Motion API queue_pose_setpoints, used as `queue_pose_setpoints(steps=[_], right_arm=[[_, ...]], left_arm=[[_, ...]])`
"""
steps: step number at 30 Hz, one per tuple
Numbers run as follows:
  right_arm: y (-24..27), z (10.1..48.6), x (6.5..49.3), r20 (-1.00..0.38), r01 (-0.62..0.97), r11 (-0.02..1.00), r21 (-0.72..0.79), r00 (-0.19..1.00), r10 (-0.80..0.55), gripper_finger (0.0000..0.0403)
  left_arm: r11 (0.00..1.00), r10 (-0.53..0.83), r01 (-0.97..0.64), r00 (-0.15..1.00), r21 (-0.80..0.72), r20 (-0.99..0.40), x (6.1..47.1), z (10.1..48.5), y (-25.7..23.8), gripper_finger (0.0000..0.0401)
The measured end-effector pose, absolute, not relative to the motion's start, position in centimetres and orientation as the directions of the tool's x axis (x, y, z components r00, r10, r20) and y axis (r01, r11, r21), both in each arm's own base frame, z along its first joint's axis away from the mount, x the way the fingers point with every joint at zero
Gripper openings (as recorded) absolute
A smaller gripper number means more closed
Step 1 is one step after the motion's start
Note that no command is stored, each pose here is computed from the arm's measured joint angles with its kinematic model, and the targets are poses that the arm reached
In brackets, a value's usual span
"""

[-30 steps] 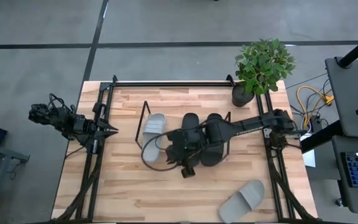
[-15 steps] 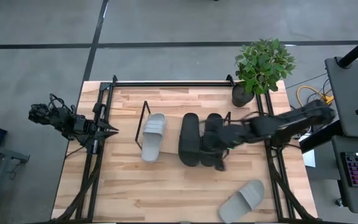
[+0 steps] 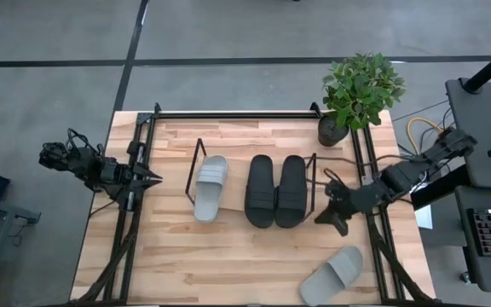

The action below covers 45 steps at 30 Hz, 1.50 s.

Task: Pick and place slides into the shelf
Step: Put the gray slides on the shelf

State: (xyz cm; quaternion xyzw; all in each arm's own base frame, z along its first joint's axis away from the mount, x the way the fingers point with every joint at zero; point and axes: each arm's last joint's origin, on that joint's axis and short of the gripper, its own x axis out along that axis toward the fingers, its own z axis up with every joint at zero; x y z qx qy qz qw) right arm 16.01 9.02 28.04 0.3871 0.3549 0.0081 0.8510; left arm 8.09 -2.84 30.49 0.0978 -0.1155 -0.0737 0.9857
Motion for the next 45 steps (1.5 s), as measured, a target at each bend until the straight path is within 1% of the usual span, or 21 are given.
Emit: queue_pose_setpoints(steps=[3, 5, 7, 11, 13, 15, 18, 21, 23, 25, 26, 28, 31, 34, 37, 42, 45], right_arm=[[10.0, 26.8, 15.8, -0.605, 0.305, 0.631, 0.713, 0.722, 0.335, 0.004], [10.9, 26.3, 16.0, -0.615, 0.326, 0.611, 0.722, 0.707, 0.349, 0.005], [12.1, 26.3, 16.6, -0.577, 0.278, 0.602, 0.749, 0.719, 0.387, 0.0064], [14.4, 26.6, 17.9, -0.448, 0.106, 0.591, 0.799, 0.761, 0.47, 0.0092], [15.2, 26.3, 18.6, -0.426, 0.084, 0.582, 0.809, 0.766, 0.481, 0.0106], [16.1, 25.9, 19.3, -0.442, 0.102, 0.579, 0.809, 0.755, 0.485, 0.0121], [17.6, 26.0, 20.6, -0.467, 0.114, 0.567, 0.816, 0.707, 0.531, 0.0143], [19.3, 26.9, 22.1, -0.481, 0.094, 0.565, 0.82, 0.648, 0.59, 0.0156], [20.2, 28.0, 23.1, -0.524, 0.108, 0.587, 0.802, 0.6, 0.605, 0.0158], [21.0, 29.2, 23.7, -0.614, 0.171, 0.637, 0.751, 0.534, 0.581, 0.0155], [21.3, 29.7, 23.8, -0.679, 0.225, 0.673, 0.704, 0.491, 0.546, 0.0151], [21.7, 30.3, 23.9, -0.803, 0.35, 0.732, 0.584, 0.384, 0.457, 0.0143], [22.4, 31.2, 24.3, -0.923, 0.516, 0.765, 0.384, 0.222, 0.314, 0.0132], [23.3, 31.6, 25.1, -0.97, 0.585, 0.774, 0.241, 0.111, 0.218, 0.0127], [24.3, 31.4, 26.3, -0.986, 0.603, 0.782, 0.159, 0.05, 0.161, 0.0126], [25.9, 29.6, 27.9, -0.995, 0.612, 0.79, -0.023, -0.092, 0.042, 0.0128], [26.8, 27.8, 28.9, -0.991, 0.583, 0.811, -0.043, -0.126, 0.038, 0.013]], left_arm=[[0.97, -0.168, 0.123, 0.963, 0.21, 0.213, 8.1, 30.5, -2.8, 0.0015], [0.97, -0.168, 0.123, 0.962, 0.21, 0.214, 8.1, 30.5, -2.8, 0.0015], [0.97, -0.168, 0.123, 0.962, 0.21, 0.213, 8.1, 30.5, -2.8, 0.0015], [0.97, -0.165, 0.12, 0.963, 0.209, 0.214, 8.1, 30.5, -2.8, 0.0015], [0.971, -0.165, 0.12, 0.963, 0.209, 0.214, 8.1, 30.5, -2.8, 0.0015], [0.971, -0.164, 0.119, 0.963, 0.209, 0.214, 8.1, 30.5, -2.8, 0.0015], [0.971, -0.163, 0.118, 0.963, 0.209, 0.213, 8.1, 30.5, -2.8, 0.0015], [0.971, -0.163, 0.118, 0.963, 0.209, 0.214, 8.1, 30.5, -2.8, 0.0015], [0.971, -0.161, 0.116, 0.963, 0.209, 0.215, 8.1, 30.5, -2.8, 0.0015], [0.97, -0.16, 0.114, 0.963, 0.213, 0.217, 8.1, 30.5, -2.8, 0.0015], [0.97, -0.16, 0.113, 0.963, 0.214, 0.217, 8.1, 30.5, -2.8, 0.0015], [0.97, -0.16, 0.113, 0.963, 0.214, 0.218, 8.1, 30.5, -2.8, 0.0015], [0.97, -0.16, 0.112, 0.963, 0.215, 0.218, 8.1, 30.5, -2.8, 0.0015], [0.97, -0.16, 0.112, 0.962, 0.214, 0.22, 8.1, 30.6, -2.8, 0.0015], [0.971, -0.159, 0.111, 0.962, 0.213, 0.223, 8.1, 30.6, -2.8, 0.0015], [0.971, -0.159, 0.111, 0.962, 0.213, 0.223, 8.1, 30.6, -2.8, 0.0015], [0.971, -0.159, 0.111, 0.962, 0.214, 0.222, 8.1, 30.6, -2.8, 0.0015]])
